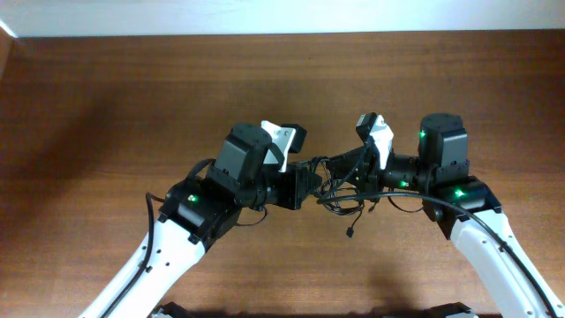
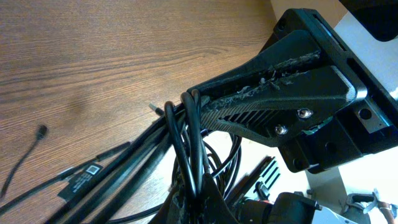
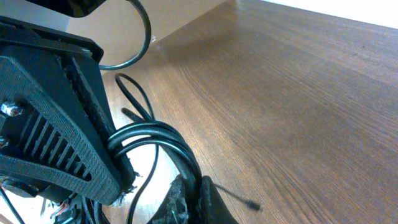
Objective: Untangle cables
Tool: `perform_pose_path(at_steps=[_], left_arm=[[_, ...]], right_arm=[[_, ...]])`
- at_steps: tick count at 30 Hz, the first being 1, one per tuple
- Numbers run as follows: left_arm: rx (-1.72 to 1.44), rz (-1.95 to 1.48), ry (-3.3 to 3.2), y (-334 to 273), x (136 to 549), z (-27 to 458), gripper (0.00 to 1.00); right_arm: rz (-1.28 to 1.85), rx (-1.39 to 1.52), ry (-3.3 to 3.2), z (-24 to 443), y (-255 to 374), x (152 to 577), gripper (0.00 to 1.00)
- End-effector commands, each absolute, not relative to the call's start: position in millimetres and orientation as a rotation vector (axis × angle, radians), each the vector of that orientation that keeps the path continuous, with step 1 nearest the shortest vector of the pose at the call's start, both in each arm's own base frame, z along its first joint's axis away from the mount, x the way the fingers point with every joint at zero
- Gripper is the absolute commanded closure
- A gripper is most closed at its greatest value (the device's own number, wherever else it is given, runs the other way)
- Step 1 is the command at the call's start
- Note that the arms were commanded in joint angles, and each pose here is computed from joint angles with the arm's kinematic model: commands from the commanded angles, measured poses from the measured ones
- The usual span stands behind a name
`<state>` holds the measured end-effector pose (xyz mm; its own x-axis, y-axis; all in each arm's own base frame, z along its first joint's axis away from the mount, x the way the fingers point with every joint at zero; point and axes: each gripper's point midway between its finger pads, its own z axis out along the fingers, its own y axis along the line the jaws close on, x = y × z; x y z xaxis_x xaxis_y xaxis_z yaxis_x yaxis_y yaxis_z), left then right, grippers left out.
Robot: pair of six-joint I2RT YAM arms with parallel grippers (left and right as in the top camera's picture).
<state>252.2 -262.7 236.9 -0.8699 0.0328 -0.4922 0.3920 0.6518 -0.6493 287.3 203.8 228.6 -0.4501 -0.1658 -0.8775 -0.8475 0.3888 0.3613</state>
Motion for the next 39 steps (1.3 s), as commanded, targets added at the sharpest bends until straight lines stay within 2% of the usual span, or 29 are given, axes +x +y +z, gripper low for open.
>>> perform_pose_path(at_steps=[1, 6, 9, 14, 28, 34, 36, 39], left_arm=[[0.365, -1.153, 2.417, -268.8, 247.1, 244.3, 1.00], [0.278, -0.991, 2.414, -254.4, 265.8, 236.5, 1.00], [0.110, -0.645, 2.435, -213.4, 290.8, 217.1, 1.00], [0.033, -0.479, 2.403, -191.5, 304.1, 215.3, 1.00], [-0.102, -0.101, 2.365, -137.4, 316.9, 207.3, 1.00], [-0.130, 0.012, 2.359, -120.9, 316.9, 204.7, 1.00], [-0.123, 0.013, 2.358, -121.3, 317.0, 204.8, 1.00], [0.057, 0.042, 2.374, -127.0, 315.9, 203.5, 1.00]], right_arm=[[1.084, -0.877, 1.850, 234.5, 205.2, 289.0, 0.96], [1.089, -0.864, 1.853, 235.6, 204.5, 289.8, 0.96], [1.124, -0.828, 1.838, 245.4, 206.1, 291.4, 0.96], [1.158, -0.850, 1.817, 248.5, 208.4, 286.7, 0.96], [1.368, -1.123, 1.443, 297.2, 221.8, 245.2, 0.96], [1.354, -1.114, 1.450, 296.7, 221.8, 247.8, 0.96], [1.322, -1.061, 1.521, 288.6, 220.9, 256.7, 0.68], [1.291, -1.008, 1.595, 279.3, 219.2, 264.6, 0.57]])
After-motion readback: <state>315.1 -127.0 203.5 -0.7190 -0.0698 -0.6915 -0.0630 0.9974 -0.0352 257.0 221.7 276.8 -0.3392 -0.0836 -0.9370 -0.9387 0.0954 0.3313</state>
